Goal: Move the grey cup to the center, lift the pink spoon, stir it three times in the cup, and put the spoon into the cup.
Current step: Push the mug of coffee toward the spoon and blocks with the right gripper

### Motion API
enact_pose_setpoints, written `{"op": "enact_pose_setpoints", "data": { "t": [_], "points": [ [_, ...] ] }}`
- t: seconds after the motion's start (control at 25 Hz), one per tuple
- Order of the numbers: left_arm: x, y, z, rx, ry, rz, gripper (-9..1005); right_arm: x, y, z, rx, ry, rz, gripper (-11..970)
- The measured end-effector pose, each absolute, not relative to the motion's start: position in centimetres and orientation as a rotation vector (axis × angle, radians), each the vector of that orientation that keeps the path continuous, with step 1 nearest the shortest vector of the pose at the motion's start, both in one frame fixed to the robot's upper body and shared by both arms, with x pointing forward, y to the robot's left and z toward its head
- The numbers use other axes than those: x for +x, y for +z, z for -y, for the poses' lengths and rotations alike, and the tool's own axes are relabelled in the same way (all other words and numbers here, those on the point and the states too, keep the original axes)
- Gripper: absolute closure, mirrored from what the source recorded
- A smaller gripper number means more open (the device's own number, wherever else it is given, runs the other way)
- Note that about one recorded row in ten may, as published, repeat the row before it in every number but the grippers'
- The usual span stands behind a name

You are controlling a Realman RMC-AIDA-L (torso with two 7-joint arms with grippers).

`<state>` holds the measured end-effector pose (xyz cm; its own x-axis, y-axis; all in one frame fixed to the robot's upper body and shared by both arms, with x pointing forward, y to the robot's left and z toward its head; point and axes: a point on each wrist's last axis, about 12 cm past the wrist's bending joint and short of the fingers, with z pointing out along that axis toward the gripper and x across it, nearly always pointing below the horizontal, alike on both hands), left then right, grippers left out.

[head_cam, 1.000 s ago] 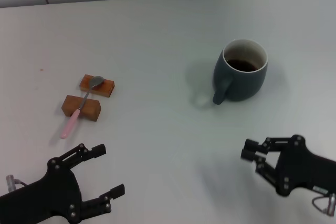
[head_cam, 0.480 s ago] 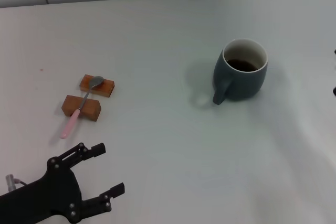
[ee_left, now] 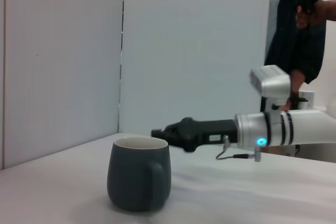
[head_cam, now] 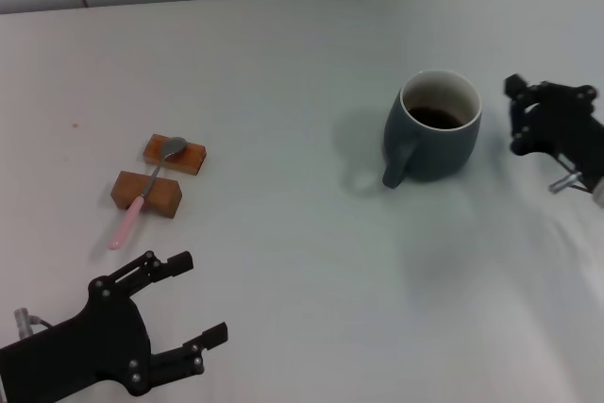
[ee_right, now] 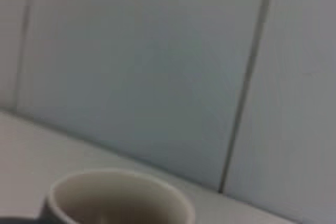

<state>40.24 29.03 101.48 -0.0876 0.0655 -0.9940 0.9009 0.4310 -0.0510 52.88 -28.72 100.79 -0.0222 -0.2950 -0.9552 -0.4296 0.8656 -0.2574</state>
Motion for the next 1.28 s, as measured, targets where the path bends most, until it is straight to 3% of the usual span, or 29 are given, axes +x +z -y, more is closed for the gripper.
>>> {"op": "enact_pose_setpoints", "data": {
  "t": [0.44,1.28],
  "points": [
    [40.4,101.6,-29.0,0.887,-0.880,-1.490,164,54.4,100.7,27.2,-0.764,0.049,-1.621,946],
    [40.4,101.7,-29.0,0.889,-0.885,-1.479,173,54.5,101.2,20.5,-0.944,0.280,-1.516,945]
  ]
}}
